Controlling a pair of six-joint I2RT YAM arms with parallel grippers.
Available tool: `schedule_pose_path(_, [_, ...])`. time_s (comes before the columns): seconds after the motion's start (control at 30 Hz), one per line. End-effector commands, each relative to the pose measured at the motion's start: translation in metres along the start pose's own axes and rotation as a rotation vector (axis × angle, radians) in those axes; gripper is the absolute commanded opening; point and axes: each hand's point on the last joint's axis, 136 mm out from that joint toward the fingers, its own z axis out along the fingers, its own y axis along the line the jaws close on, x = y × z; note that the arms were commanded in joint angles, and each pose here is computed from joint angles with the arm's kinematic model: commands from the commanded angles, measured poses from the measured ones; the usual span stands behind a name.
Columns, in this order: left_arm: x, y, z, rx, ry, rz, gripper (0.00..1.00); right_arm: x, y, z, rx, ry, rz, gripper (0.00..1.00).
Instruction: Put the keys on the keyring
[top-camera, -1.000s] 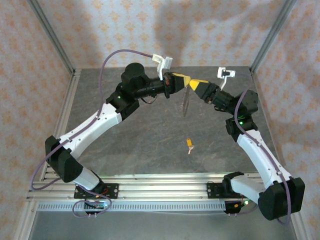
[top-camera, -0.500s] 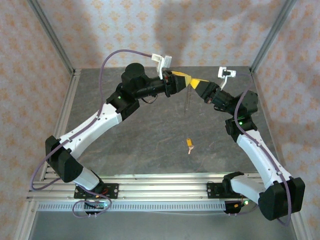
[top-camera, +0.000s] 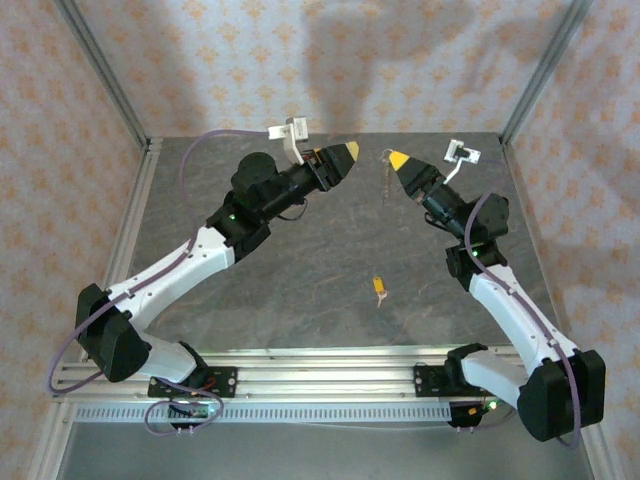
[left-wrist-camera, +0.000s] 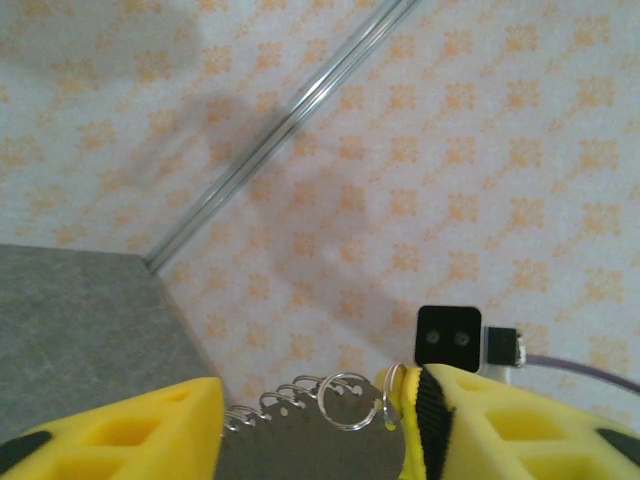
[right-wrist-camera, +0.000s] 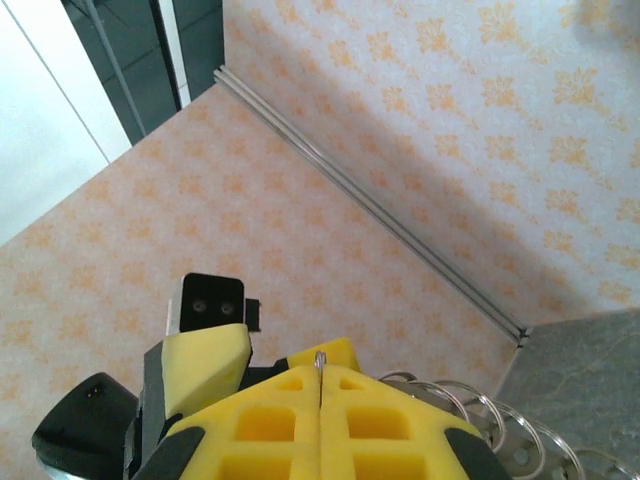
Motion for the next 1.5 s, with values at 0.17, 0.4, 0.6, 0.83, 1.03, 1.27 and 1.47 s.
schedule_pose_path(0.17, [-0.005, -0.023, 0.006, 0.085, -0.042, -0.013, 0.46, -0.005, 0.036, 0.003, -0.114, -0.046, -0.037, 0.00])
schedule_pose_path(0.4, [0.000, -0.027, 0.012, 0.102, -0.025, -0.006, 0.45, 0.000, 0.036, 0.006, -0.122, -0.031, -0.030, 0.00])
schedule_pose_path(0.6, [0.003, -0.028, 0.017, 0.111, -0.014, -0.007, 0.46, 0.002, 0.036, 0.008, -0.130, -0.025, -0.024, 0.00])
schedule_pose_path(0.83, [0.004, -0.033, 0.021, 0.130, -0.004, -0.006, 0.48, 0.003, 0.034, 0.009, -0.130, -0.021, -0.019, 0.00])
schedule_pose_path(1.03, [0.006, -0.036, 0.023, 0.143, 0.001, -0.003, 0.48, 0.003, 0.037, 0.010, -0.144, -0.019, -0.014, 0.00])
schedule_pose_path(1.27, [0.007, -0.039, 0.025, 0.154, 0.006, 0.000, 0.46, 0.006, 0.036, 0.012, -0.149, -0.008, -0.006, 0.00])
schedule_pose_path(1.47, [0.007, -0.042, 0.025, 0.167, 0.010, 0.003, 0.41, 0.007, 0.036, 0.014, -0.150, -0.004, -0.004, 0.00])
